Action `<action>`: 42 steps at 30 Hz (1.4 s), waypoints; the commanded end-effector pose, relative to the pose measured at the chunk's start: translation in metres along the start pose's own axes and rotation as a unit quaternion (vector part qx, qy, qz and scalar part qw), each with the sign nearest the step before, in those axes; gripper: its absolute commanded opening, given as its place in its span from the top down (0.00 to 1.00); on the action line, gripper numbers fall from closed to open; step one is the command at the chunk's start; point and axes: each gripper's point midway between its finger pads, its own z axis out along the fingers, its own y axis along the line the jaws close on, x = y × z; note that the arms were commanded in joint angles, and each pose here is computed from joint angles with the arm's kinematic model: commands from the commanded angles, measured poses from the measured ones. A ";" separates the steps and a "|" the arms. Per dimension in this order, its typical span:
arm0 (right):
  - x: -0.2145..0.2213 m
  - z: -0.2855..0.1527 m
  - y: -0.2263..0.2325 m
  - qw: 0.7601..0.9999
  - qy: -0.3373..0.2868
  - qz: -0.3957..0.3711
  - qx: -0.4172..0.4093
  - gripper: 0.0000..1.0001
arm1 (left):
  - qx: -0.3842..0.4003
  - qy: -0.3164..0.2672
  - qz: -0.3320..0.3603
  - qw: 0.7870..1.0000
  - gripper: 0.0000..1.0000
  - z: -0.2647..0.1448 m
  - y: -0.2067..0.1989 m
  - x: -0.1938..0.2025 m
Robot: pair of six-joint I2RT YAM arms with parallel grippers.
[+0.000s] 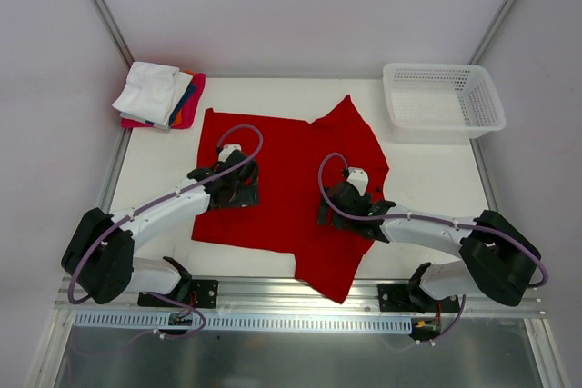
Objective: Fold and stack the t-shirts
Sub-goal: Flatten out the tshirt
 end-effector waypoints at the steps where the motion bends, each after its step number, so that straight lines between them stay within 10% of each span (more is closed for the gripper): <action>1: 0.067 -0.009 -0.081 0.983 0.116 -0.047 0.135 0.12 | 0.024 -0.004 -0.008 1.000 0.06 -0.001 -0.002 -0.002; 29: 0.070 0.003 -0.075 0.980 0.129 -0.066 0.135 0.12 | -0.078 0.078 -0.079 0.991 0.48 0.016 0.061 0.064; 42: 0.065 0.004 -0.073 0.980 0.130 -0.090 0.123 0.12 | -0.188 0.050 -0.106 0.975 0.35 0.001 0.091 0.056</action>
